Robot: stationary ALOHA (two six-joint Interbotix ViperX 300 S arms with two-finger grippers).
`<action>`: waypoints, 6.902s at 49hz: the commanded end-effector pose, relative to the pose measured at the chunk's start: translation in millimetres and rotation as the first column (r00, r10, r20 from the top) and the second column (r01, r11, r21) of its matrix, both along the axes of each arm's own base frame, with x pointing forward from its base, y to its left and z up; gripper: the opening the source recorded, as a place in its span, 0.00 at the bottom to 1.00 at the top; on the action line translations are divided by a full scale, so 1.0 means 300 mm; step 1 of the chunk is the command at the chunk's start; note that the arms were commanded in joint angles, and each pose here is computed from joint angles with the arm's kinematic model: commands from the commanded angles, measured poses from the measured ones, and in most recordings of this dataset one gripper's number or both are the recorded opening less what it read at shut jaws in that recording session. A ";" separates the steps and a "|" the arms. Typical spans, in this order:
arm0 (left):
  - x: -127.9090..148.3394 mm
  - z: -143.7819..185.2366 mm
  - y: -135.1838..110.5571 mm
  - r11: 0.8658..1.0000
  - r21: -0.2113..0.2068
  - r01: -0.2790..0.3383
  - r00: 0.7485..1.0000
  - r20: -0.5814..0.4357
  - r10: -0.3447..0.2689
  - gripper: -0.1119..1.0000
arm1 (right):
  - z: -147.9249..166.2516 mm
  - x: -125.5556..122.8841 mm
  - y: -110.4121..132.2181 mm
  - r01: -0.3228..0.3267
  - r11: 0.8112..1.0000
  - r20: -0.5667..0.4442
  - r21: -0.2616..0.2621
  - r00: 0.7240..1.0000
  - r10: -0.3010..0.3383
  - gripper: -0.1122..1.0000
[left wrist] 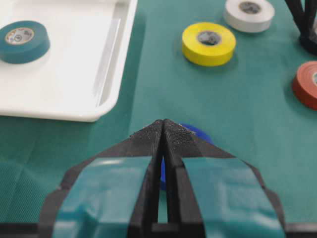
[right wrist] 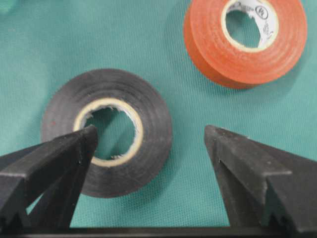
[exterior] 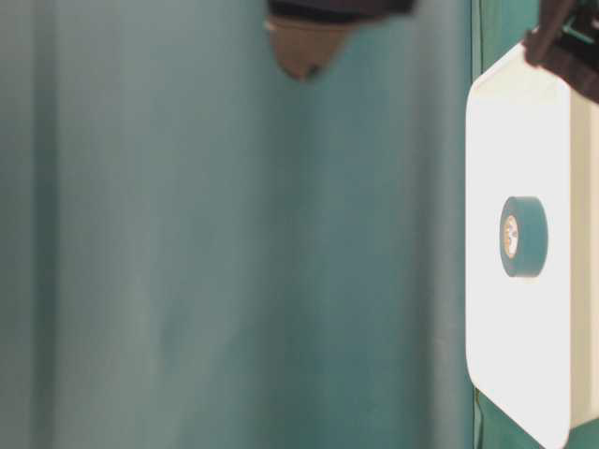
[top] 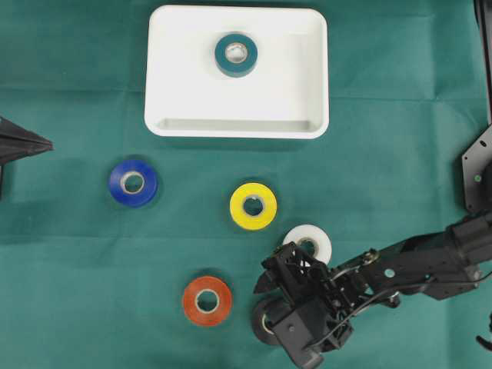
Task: Put the tape into the white case with the right arm.
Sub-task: 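Move the right gripper down toward the black tape roll, then close the right gripper on the black tape roll's rim, then lift the black roll and carry it into the white tray, then release the black roll and retract the right gripper rightward, then reach the right gripper left over the blue tape roll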
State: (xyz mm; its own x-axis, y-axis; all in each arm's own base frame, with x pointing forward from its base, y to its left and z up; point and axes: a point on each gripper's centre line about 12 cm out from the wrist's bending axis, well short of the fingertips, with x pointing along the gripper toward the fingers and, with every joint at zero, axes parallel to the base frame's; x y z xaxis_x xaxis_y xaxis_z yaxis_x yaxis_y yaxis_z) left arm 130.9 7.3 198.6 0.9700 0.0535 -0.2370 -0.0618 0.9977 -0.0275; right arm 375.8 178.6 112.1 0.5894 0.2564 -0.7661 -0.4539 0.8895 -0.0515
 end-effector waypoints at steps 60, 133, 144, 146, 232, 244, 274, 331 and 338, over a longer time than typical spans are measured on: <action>0.003 0.011 0.002 1.000 -0.002 -0.005 1.000 0.011 0.005 0.11 | 0.031 0.052 0.029 0.076 0.997 -0.098 -0.030 0.992 -0.078 0.09; 0.003 0.012 0.002 1.000 0.001 -0.005 1.000 0.012 0.005 0.11 | 0.294 0.159 -0.614 0.586 0.808 -0.083 -0.055 0.804 -0.589 0.09; 0.003 0.008 0.002 1.000 0.002 -0.005 1.000 0.012 0.005 0.11 | 0.301 0.150 -0.798 0.667 0.741 -0.047 -0.074 0.740 -0.671 0.09; 0.003 0.007 0.002 1.000 0.001 -0.005 1.000 0.011 0.005 0.11 | 0.302 0.148 -0.826 0.676 0.733 -0.036 -0.076 0.733 -0.680 0.09; 0.003 0.010 0.002 1.000 0.001 -0.005 1.000 0.015 0.005 0.11 | 0.237 0.025 -1.012 0.712 0.696 0.050 -0.095 0.702 -0.711 0.65; 0.003 0.011 0.003 1.000 0.002 -0.006 1.000 0.017 0.006 0.11 | 0.278 -0.147 -0.951 0.703 0.708 0.075 -0.073 0.711 -0.699 0.64; 0.002 0.012 0.012 1.000 0.004 -0.027 0.999 0.017 0.027 0.11 | 0.272 -0.552 -0.794 0.623 0.767 0.308 0.150 0.708 -0.635 0.61; 0.002 0.015 0.012 1.000 0.001 -0.028 0.999 0.020 0.028 0.11 | 0.182 -0.687 -0.580 0.367 0.903 0.343 0.224 0.837 -0.426 0.39; 0.002 0.015 0.013 1.000 0.001 -0.030 0.999 0.020 0.029 0.11 | 0.184 -0.663 -0.578 0.372 0.903 0.321 0.217 0.846 -0.426 0.37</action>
